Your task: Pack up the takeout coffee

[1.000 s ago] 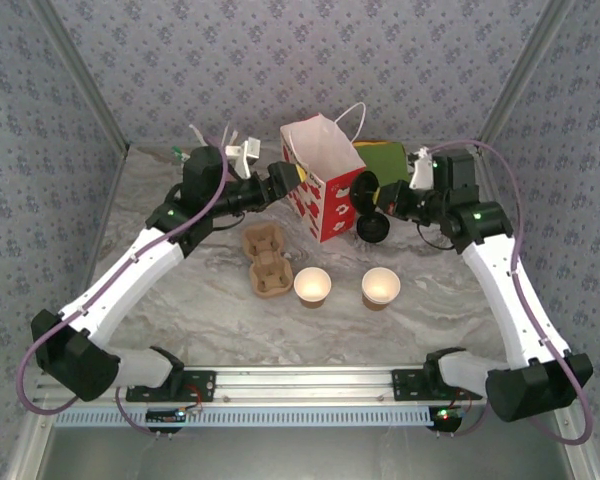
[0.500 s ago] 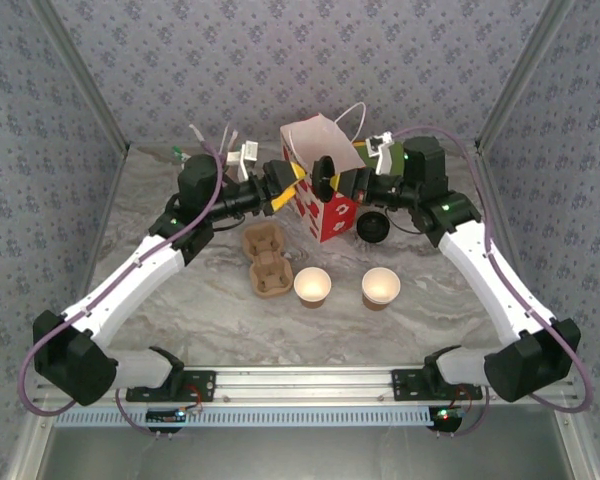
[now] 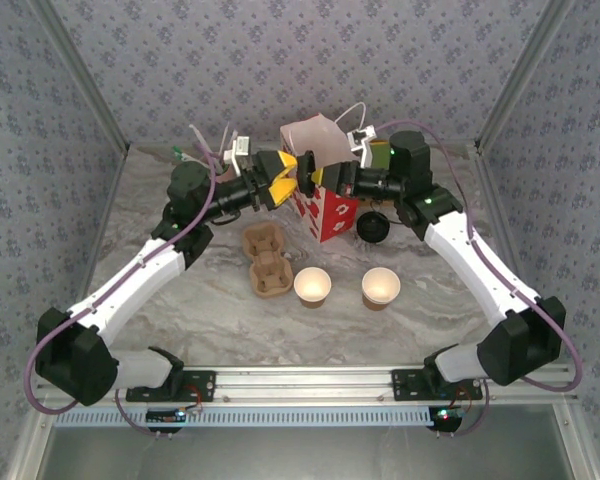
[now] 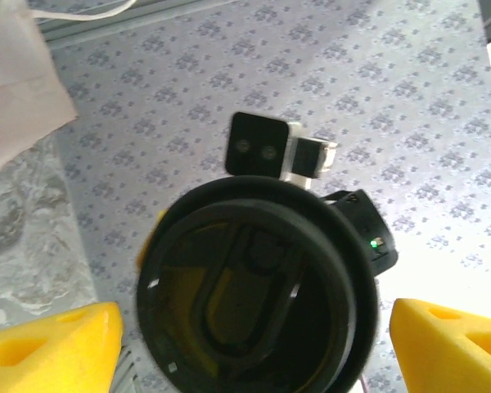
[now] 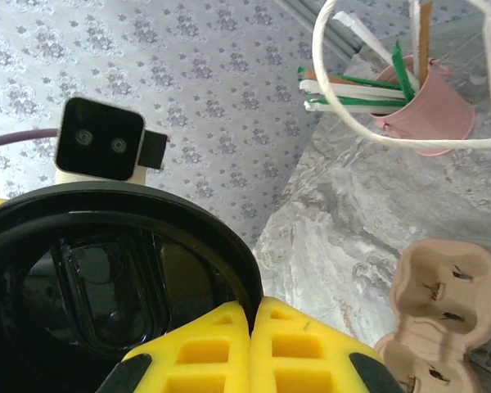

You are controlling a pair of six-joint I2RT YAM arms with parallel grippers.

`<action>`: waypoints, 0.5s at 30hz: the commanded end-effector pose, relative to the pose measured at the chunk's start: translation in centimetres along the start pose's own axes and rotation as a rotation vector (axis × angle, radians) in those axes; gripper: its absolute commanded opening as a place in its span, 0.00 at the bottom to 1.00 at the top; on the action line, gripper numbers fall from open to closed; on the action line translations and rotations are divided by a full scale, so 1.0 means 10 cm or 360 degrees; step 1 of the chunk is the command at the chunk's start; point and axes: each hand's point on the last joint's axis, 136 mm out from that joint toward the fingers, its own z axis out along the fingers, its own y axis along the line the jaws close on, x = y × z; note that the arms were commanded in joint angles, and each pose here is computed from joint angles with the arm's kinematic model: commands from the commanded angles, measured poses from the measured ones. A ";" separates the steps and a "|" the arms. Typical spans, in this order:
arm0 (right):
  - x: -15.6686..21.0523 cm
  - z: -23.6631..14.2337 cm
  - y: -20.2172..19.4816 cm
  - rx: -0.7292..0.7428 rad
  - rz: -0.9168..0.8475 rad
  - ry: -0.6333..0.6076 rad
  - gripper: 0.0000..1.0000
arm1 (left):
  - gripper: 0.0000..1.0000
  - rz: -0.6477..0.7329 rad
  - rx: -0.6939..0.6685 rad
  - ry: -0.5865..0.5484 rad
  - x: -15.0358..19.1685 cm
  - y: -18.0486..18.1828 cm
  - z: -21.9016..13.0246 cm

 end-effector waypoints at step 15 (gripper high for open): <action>-0.14 0.05 0.28 -0.0170 -0.0053 -0.0028 0.00 | 0.88 -0.0010 0.0159 0.0054 0.00 -0.16 0.04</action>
